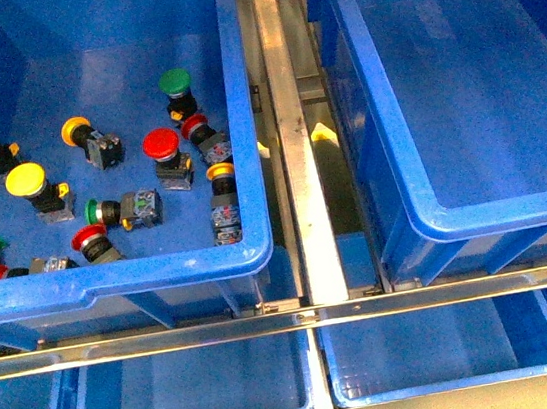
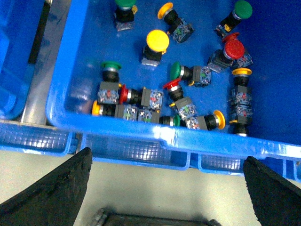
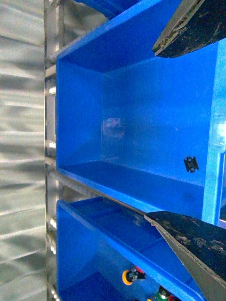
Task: Pick red and yellow buttons and place in box
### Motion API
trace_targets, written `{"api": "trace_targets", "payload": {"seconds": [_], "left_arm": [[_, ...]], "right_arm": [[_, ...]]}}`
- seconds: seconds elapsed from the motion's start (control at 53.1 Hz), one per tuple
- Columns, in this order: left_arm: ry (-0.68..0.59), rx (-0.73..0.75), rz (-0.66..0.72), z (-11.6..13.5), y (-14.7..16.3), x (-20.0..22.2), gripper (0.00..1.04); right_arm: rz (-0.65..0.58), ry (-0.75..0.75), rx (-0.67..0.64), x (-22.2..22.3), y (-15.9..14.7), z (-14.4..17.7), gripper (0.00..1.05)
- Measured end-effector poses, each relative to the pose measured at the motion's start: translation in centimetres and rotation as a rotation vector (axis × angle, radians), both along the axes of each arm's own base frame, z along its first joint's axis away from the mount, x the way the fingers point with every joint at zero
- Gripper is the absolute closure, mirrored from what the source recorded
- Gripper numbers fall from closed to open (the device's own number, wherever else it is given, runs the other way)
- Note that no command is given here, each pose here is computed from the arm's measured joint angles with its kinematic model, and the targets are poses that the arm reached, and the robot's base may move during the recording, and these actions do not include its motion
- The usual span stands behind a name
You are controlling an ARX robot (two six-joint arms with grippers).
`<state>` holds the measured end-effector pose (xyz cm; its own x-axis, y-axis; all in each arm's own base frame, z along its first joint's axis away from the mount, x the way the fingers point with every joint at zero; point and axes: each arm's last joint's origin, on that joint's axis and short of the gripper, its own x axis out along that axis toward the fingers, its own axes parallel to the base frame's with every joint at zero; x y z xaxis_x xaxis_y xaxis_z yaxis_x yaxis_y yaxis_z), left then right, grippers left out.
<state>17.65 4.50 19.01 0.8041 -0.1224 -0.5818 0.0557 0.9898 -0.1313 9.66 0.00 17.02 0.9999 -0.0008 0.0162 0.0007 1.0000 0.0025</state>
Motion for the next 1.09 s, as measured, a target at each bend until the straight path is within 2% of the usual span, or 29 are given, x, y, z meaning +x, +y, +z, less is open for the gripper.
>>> {"api": "trace_targets", "payload": {"seconds": [0.113, 0.264, 0.452, 0.754, 1.093], "left_arm": [[0.011, 0.067, -0.142, 0.2, 0.1, 3.4, 0.08], [0.013, 0.144, -0.263, -0.3, -0.6, 7.3, 0.08], [0.029, 0.204, -0.404, -2.2, -3.1, 13.0, 0.08], [0.06, 0.199, -0.523, -6.1, -7.0, 17.7, 0.08], [0.075, 0.204, -0.566, -9.7, -9.8, 21.5, 0.08]], "right_arm": [[0.0, 0.0, 0.0, 0.0, 0.0, 0.0, 0.07], [0.0, 0.0, 0.0, 0.0, 0.0, 0.0, 0.07], [0.0, 0.0, 0.0, 0.0, 0.0, 0.0, 0.07], [0.0, 0.0, 0.0, 0.0, 0.0, 0.0, 0.07], [0.0, 0.0, 0.0, 0.0, 0.0, 0.0, 0.07]]}}
